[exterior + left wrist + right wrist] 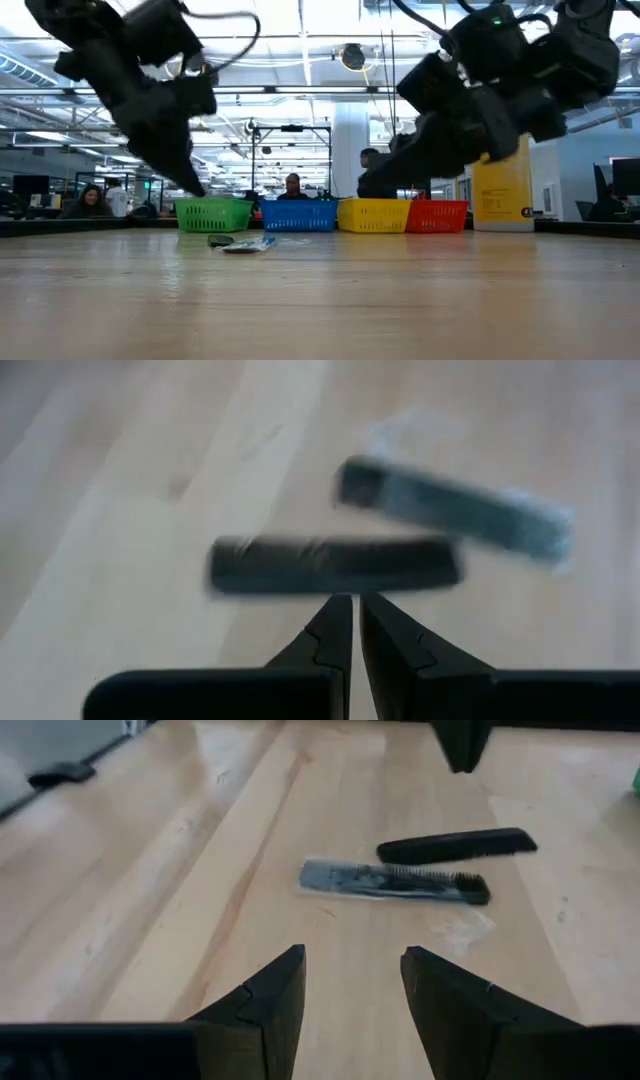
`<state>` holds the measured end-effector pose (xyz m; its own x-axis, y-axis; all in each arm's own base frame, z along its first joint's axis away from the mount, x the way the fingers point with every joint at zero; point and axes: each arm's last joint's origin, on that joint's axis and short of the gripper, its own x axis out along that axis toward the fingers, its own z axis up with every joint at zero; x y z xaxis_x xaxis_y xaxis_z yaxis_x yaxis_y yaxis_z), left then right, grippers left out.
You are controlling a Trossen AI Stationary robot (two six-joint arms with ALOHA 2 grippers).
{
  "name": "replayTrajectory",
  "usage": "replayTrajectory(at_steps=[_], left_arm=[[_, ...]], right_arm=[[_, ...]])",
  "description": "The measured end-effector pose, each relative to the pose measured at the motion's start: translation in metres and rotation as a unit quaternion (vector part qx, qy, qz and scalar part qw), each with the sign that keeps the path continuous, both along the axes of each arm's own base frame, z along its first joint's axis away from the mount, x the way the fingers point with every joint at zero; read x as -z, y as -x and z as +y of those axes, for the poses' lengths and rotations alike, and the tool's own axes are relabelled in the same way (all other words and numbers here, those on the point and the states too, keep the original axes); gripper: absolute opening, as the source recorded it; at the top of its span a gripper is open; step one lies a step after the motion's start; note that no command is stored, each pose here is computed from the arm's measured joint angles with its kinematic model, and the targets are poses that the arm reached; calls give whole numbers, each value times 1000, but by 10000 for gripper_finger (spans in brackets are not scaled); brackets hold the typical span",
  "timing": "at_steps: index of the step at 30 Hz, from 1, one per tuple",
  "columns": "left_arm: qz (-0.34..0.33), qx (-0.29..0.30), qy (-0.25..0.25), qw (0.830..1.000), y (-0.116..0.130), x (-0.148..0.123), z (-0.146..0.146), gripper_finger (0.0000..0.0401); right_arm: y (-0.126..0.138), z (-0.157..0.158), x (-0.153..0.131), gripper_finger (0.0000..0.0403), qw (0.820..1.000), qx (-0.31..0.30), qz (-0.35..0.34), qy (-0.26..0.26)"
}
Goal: Pick & Place Travel size toiletries
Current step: Put the left black comb into the yellow bin
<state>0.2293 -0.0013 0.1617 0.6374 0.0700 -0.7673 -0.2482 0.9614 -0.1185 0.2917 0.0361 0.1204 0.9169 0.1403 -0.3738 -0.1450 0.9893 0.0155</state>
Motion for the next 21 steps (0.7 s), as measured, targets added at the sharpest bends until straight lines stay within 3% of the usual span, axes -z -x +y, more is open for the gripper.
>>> replayTrajectory(at_steps=[4, 9, 14, 21], left_arm=[[43, -44, -3, 998, 3, 9, 15, 26], [89, -75, 5, 993, 3, 26, 27, 26], [62, -40, -6, 997, -15, 42, 29, 26], [-78, -6, -5, 997, -51, 60, 31, 26]], right_arm=[[-3, 7, 14, 160, 999, 13, -10, 35], [-3, 5, 21, 160, 999, 18, 2, 37], [-4, 1, 21, 160, 999, 25, 1, 36], [-5, 0, 20, 160, 999, 27, -3, 35]])
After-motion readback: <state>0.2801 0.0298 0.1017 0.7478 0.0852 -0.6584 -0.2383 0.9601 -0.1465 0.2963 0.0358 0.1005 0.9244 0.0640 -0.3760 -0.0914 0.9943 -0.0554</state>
